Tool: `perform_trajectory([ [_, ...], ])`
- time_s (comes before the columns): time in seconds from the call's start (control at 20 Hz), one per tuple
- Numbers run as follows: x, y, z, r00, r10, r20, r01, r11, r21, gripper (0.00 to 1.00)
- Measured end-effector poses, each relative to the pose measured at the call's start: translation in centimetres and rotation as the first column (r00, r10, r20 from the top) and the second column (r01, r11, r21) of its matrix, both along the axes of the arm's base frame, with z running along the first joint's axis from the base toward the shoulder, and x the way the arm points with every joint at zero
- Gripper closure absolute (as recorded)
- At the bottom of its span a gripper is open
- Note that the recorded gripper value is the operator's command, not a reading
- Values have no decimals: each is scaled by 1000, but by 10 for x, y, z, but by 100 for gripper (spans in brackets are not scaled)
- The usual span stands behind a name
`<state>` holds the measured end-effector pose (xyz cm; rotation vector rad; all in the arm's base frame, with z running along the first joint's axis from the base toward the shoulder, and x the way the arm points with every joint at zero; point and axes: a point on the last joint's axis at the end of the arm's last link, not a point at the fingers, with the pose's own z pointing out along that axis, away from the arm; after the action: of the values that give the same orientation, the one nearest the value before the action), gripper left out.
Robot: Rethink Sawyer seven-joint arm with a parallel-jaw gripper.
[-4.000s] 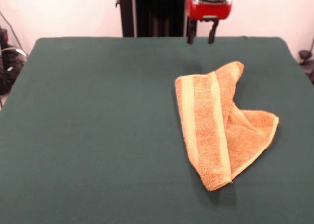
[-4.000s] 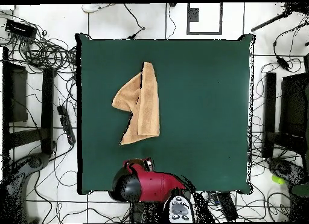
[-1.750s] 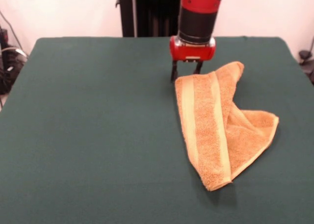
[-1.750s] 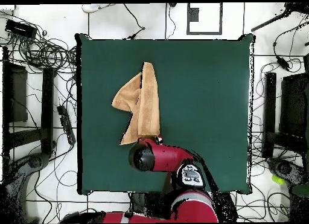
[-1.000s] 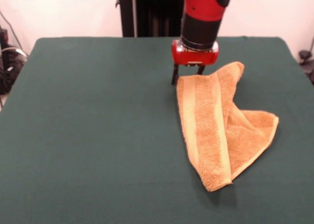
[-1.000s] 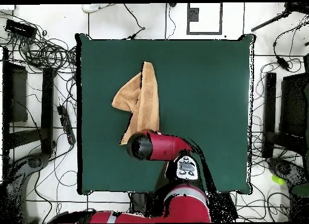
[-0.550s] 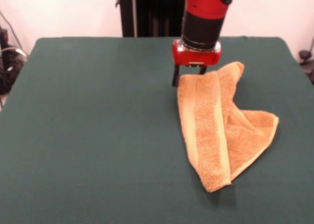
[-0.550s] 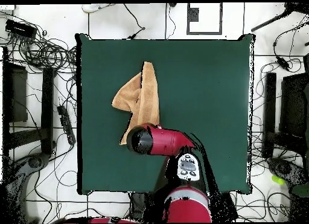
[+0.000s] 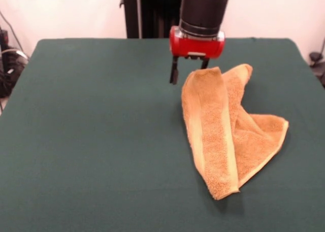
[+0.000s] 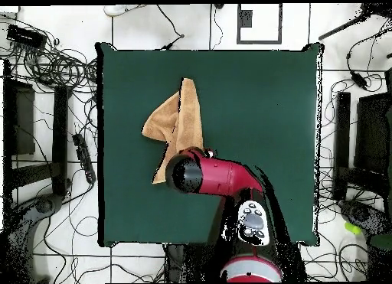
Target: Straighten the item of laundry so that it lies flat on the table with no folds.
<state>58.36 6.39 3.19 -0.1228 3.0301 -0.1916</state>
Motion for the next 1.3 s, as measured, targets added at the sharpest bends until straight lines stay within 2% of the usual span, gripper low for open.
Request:
perform_trajectory([
  [0.15,8,-6,11,1000,-9,24,9,1000,-1,0],
  [0.4,12,-6,14,999,-7,39,8,1000,-3,0],
  [0.95,7,6,-6,999,18,47,-17,1000,-5,0],
  [1.3,0,10,-34,996,38,75,-37,999,-16,0],
])
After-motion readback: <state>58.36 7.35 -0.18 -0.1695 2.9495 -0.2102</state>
